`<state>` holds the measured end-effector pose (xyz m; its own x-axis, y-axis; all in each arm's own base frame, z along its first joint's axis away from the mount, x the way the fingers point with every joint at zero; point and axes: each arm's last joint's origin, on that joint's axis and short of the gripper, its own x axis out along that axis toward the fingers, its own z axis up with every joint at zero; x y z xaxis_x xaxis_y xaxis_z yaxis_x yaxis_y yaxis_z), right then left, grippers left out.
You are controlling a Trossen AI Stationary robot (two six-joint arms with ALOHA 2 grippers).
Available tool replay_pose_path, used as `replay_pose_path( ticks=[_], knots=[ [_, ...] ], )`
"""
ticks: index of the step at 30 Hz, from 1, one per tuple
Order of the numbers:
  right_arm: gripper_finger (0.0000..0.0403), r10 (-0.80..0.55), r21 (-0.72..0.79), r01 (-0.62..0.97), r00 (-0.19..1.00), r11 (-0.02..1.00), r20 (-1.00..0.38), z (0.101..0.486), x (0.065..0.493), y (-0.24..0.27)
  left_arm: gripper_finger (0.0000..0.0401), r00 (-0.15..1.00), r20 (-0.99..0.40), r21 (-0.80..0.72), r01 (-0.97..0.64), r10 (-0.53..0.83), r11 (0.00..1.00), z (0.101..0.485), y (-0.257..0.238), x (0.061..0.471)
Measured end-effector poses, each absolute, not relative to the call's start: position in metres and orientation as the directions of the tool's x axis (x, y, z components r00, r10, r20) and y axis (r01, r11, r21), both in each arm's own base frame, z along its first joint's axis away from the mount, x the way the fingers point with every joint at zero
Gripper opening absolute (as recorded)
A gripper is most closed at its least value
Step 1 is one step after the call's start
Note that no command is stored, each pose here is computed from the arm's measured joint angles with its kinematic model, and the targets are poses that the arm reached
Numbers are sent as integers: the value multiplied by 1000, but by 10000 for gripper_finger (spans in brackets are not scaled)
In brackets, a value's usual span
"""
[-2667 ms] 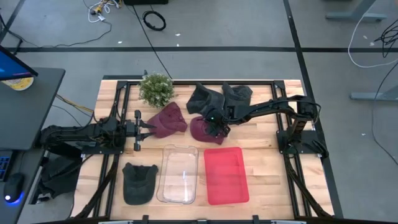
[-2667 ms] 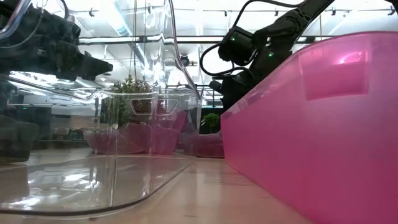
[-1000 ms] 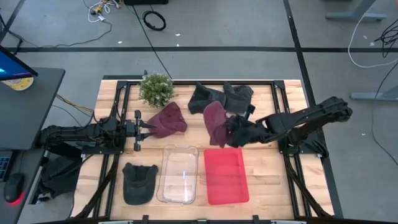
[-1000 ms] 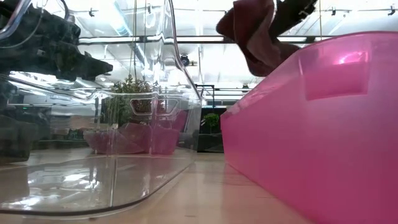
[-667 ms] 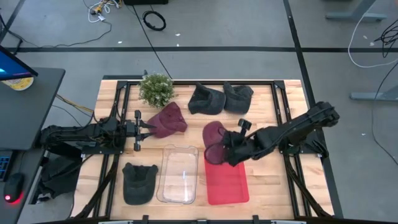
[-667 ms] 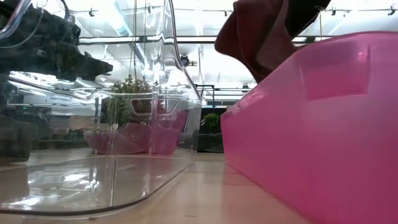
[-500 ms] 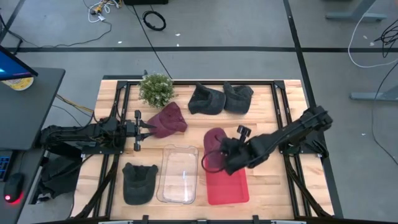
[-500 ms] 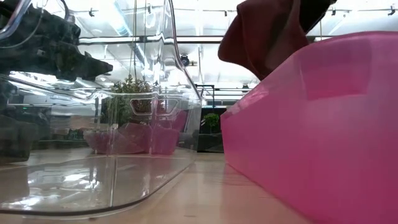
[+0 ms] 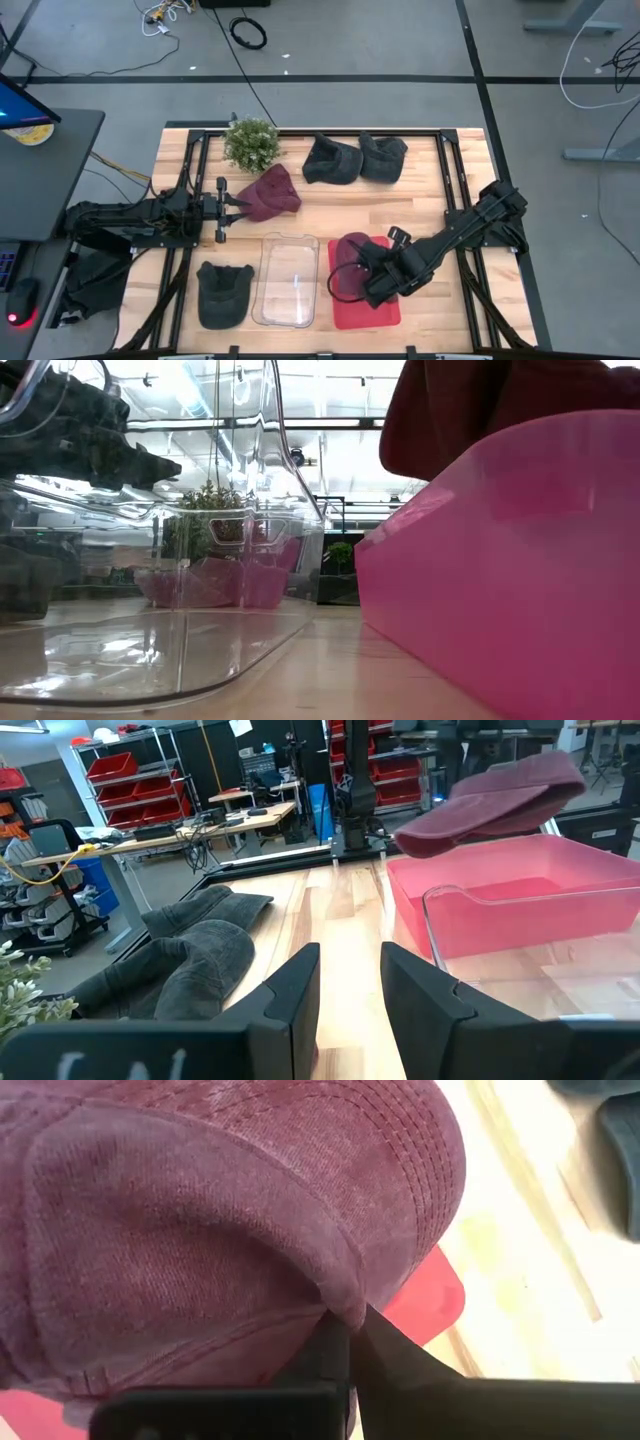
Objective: Pick & Place hat
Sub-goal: Put the right red cap into the red bin, then put the top right black cap into the transparent bin
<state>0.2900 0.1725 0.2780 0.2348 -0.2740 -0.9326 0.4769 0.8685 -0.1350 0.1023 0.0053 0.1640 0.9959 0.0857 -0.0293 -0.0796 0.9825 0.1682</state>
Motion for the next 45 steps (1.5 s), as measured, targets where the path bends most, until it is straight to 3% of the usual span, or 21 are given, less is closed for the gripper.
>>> replay_pose_path(
  ticks=[10, 31, 45],
  knots=[
    [4, -267, -138, 478, 213, 867, -940, 269, 295, 176, 115, 996, -29, 168, -80, 86, 983, 164, 5, 102],
    [85, -253, -115, 477, 236, 871, -938, 269, 298, 177, 115, 996, -29, 169, -80, 86, 982, 164, 5, 102],
    [91, -288, -161, 441, 238, 883, -927, 269, 304, 166, 115, 996, -29, 168, -80, 86, 982, 164, 5, 102]
  ],
)
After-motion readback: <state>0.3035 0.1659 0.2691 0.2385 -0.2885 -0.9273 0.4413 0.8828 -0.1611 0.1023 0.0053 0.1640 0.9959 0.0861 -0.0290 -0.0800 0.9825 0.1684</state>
